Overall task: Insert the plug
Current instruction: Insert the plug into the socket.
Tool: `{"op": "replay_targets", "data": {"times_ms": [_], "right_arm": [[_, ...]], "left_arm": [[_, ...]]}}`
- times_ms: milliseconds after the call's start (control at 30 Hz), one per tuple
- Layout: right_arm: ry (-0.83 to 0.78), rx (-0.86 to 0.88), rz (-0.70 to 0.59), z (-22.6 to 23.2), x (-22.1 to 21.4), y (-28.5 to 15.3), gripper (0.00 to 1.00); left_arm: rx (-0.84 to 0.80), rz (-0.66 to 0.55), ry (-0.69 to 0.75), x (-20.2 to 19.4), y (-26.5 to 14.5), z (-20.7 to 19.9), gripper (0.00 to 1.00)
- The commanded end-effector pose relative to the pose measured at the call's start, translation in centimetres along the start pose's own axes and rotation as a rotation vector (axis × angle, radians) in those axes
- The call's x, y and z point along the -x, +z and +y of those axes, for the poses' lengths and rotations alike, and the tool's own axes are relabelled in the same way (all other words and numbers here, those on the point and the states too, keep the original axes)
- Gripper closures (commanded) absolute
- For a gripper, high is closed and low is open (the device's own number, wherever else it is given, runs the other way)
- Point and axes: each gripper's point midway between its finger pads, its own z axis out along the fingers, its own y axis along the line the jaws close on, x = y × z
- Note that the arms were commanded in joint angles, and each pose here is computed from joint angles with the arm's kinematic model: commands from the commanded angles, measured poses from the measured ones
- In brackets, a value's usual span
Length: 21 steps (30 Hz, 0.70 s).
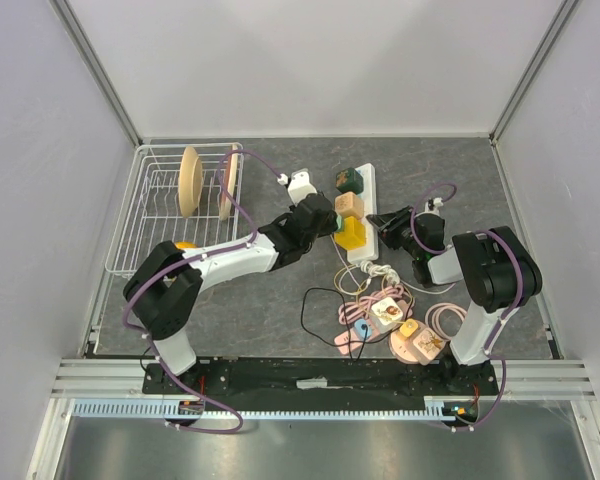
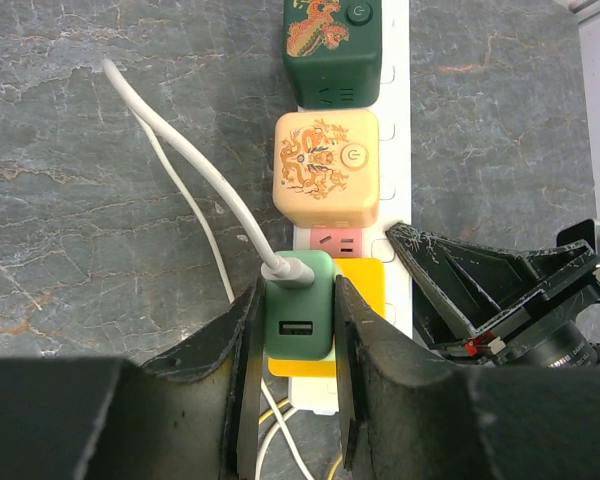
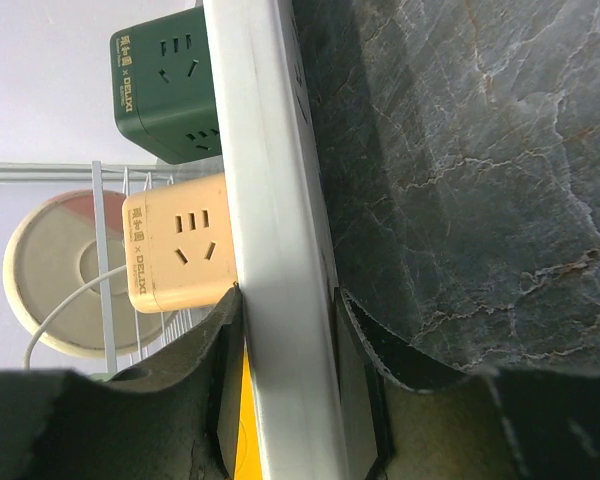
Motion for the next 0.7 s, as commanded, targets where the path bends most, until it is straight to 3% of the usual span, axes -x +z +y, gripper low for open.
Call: {"op": "replay_targets", "data": {"times_ms": [0,167,300,667], "right_arm": [[0.081,-0.072,0.07,-1.8,-1.9,-0.9,1.0],[0.125,-0.179,0.107,-3.4,-2.9,-2.0,1.0],[0.133,-0.228,0.061,-3.5,-2.1,-3.1,1.0],[0.211,-0.146,0.06,-2.3,-2.4,-3.1,1.0]], "left_arm": [[-0.016,0.075,-0.039,-3.3,0.3,-0.9,0.98],[-0.03,0.082,0.015,-5.1,-0.2,-2.1,0.98],[-0.03,0.051,0.083,-6.1,-0.8,-3.1,0.98],[-0.078,0.077,0.108,-9.3,-0.9,-4.7,0.98]]}}
